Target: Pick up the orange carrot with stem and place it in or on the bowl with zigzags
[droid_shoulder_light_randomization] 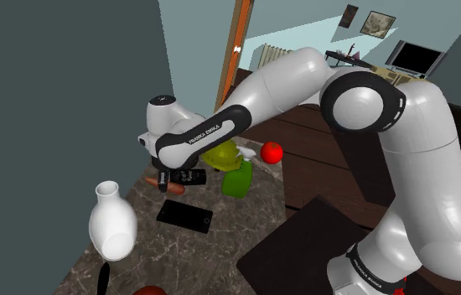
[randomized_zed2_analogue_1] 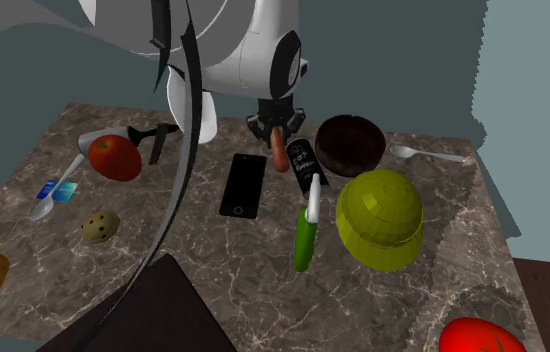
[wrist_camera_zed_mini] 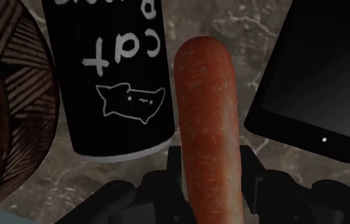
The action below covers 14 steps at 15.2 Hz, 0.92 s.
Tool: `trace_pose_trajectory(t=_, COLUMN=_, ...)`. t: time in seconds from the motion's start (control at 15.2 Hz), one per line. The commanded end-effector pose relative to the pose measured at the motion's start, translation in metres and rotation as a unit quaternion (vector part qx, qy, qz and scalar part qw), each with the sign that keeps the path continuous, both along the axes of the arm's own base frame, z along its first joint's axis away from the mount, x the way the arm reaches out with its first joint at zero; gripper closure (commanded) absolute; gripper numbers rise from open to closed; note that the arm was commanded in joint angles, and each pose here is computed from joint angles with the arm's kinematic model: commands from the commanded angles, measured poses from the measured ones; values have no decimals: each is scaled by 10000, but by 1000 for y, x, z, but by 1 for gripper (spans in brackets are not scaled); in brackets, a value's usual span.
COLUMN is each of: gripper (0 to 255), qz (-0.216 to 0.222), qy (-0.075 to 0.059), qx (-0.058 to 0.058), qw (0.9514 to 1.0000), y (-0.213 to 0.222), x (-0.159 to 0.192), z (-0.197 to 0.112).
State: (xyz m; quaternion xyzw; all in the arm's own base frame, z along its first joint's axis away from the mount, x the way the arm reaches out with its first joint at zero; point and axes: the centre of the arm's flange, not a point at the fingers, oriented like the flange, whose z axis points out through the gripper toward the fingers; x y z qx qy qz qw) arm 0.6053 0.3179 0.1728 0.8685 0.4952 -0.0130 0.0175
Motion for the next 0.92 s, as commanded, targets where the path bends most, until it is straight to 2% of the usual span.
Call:
trace_pose_trajectory(t=0.0, gripper=255, qz=0, qy=1, qx=-1, qw=10000, y=1, x=0, z=10)
trace_pose_trajectory(t=0.86, gripper=255, qz=0, qy=2, qx=-1, qw=10000, y=1, x=0, z=79)
